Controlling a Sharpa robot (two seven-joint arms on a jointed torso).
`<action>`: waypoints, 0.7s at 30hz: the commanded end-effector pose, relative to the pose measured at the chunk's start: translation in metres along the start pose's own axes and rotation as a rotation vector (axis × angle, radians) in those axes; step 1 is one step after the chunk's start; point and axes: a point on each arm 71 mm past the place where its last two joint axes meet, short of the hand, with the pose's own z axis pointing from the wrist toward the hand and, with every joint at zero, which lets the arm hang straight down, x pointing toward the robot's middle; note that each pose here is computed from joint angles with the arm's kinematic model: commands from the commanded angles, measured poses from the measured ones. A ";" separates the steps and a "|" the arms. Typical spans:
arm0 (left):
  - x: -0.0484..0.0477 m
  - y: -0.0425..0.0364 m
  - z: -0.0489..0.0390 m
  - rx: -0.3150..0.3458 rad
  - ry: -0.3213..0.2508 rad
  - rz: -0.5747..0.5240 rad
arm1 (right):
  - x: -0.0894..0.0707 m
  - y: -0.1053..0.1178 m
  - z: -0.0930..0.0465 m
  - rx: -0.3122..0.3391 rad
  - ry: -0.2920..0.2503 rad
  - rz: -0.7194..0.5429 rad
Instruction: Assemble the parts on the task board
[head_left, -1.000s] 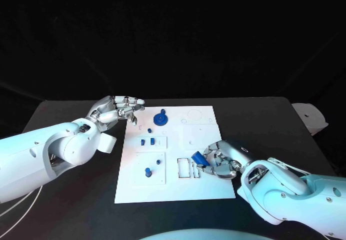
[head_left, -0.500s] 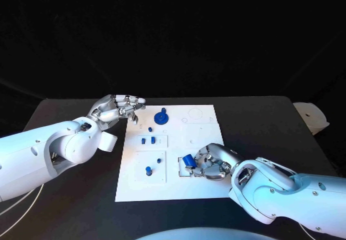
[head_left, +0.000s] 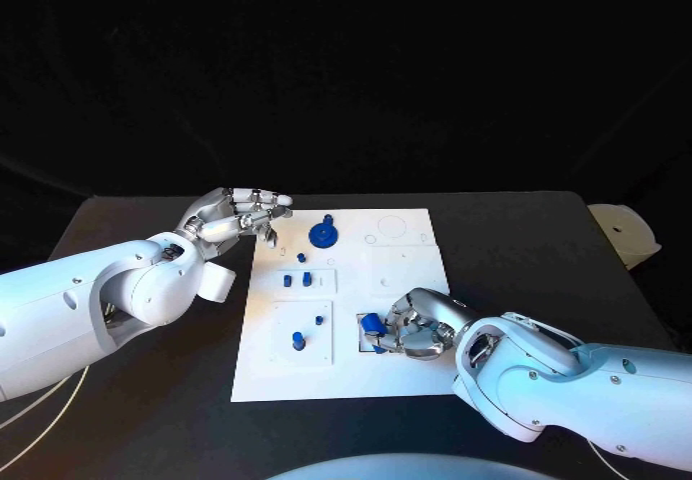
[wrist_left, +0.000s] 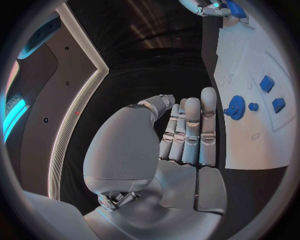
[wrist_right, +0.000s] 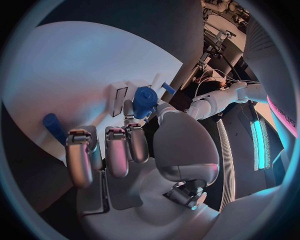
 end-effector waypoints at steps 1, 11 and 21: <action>0.0027 -0.0008 0.0002 0.003 0.021 -0.013 | 0.002 -0.001 0.002 0.000 0.020 -0.035; 0.0026 -0.0007 -0.0002 0.002 0.021 -0.013 | 0.001 -0.001 0.006 0.000 -0.007 -0.054; 0.0026 -0.0004 -0.0008 -0.006 0.027 -0.015 | 0.000 0.003 0.004 -0.031 -0.022 -0.068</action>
